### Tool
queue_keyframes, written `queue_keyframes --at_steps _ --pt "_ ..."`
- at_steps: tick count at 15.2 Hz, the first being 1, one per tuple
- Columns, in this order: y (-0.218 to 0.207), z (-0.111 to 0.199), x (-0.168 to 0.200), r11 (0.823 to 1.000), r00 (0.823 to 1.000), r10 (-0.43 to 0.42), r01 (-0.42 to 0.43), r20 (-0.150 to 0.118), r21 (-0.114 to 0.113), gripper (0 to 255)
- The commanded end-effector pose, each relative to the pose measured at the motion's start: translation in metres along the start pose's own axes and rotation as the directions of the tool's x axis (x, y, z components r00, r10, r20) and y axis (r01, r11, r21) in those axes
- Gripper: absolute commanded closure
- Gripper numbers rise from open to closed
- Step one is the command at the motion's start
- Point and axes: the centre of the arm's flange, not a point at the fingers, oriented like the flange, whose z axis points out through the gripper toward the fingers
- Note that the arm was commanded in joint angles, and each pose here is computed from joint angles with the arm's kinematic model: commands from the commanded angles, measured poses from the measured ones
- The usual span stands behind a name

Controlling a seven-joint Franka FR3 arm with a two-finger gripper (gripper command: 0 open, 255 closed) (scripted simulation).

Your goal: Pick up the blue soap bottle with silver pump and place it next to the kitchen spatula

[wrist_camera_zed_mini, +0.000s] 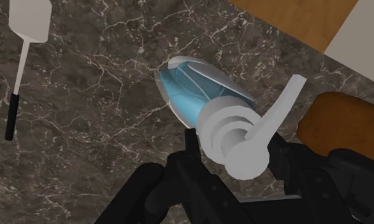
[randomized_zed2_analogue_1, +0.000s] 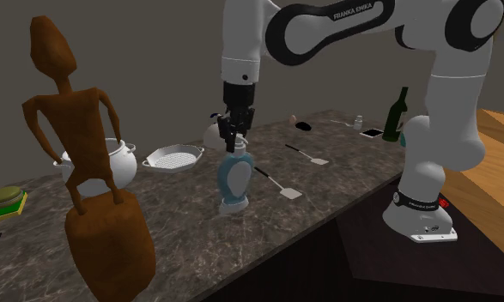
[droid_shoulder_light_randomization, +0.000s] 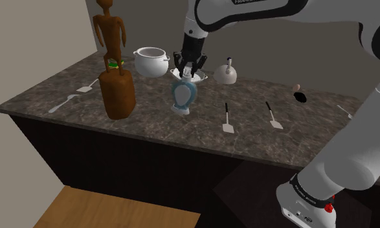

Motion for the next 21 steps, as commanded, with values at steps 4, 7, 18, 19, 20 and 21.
queue_keyframes --at_steps 4,7,18,19,20,21 --pt "0.055 -0.026 -0.021 1.000 1.000 -0.001 0.001 0.000 0.000 255" --pt "0.089 -0.040 -0.035 1.000 1.000 -0.001 0.001 0.000 0.000 255" --pt "0.214 -0.095 -0.084 1.000 1.000 -0.001 0.001 0.000 0.000 255" --pt "0.225 -0.100 -0.088 1.000 1.000 -0.001 0.001 0.000 0.000 255" --pt "0.237 -0.105 -0.093 1.000 1.000 -0.001 0.001 0.000 0.000 255" --pt "0.248 -0.110 -0.097 1.000 1.000 -0.001 0.001 0.000 0.000 255"
